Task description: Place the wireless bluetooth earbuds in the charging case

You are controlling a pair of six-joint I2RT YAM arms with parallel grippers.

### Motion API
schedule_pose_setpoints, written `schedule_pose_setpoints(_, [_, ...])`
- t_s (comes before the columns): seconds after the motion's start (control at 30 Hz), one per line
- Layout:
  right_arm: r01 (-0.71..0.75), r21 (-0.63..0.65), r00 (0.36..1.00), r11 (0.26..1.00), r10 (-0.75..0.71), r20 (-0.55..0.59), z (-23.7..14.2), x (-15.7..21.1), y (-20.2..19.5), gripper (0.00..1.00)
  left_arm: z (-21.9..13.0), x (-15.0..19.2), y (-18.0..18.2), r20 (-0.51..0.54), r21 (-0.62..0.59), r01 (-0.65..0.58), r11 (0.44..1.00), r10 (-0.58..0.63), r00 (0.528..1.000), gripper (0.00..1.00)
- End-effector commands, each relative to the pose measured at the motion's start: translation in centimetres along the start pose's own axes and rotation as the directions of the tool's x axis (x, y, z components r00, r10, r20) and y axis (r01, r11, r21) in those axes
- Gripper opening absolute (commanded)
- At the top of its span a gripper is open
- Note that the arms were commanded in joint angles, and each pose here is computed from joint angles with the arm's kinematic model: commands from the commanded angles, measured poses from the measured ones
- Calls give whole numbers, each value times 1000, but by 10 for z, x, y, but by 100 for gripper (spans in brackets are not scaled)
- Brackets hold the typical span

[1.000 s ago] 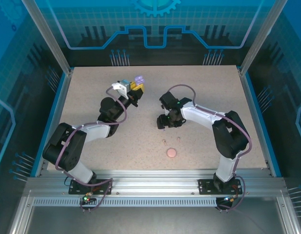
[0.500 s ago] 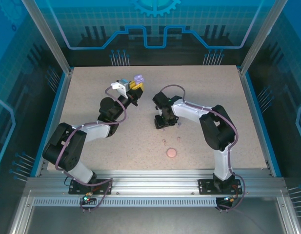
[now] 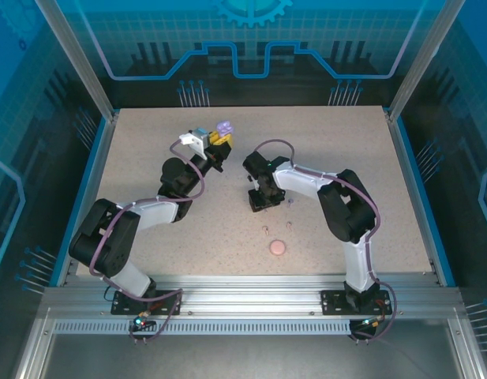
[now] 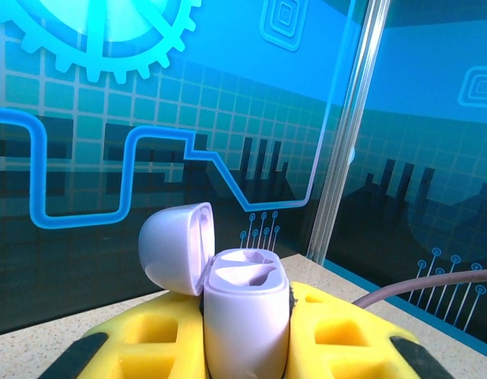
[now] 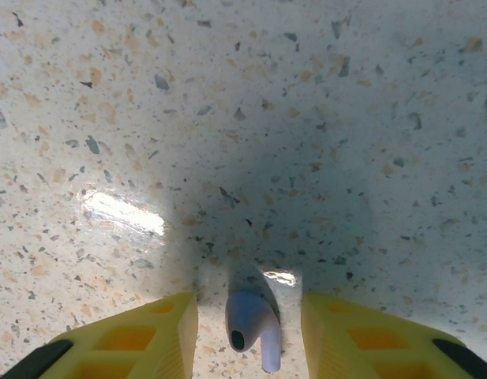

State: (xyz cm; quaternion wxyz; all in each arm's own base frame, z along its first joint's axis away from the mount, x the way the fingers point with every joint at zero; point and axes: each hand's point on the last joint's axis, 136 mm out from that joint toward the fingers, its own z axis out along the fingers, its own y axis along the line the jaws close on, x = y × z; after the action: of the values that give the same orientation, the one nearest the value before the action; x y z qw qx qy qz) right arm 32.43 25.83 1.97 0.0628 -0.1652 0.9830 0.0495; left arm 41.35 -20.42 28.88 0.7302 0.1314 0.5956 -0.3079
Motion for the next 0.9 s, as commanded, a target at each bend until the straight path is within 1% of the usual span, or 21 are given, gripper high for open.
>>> schedule_pose_setpoints(0.0, [28, 25, 999, 999, -27, -29, 4, 7, 1, 40, -4, -15, -6, 47, 18, -7, 1000, 6, 999, 0])
schedule_pose_setpoints(0.3, [43, 38, 998, 998, -42, -40, 8, 6, -1, 34, -4, -14, -7, 44, 20, -1, 1000, 1, 999, 0])
schedule_pose_setpoints(0.6, [47, 44, 998, 998, -45, -43, 10, 6, -2, 33, -3, -13, -9, 40, 32, 7, 999, -8, 999, 0])
schedule_pose_setpoints(0.87, [56, 44, 997, 997, -54, -46, 12, 5, -1, 27, -3, -11, -9, 32, 37, 17, 999, -19, 999, 0])
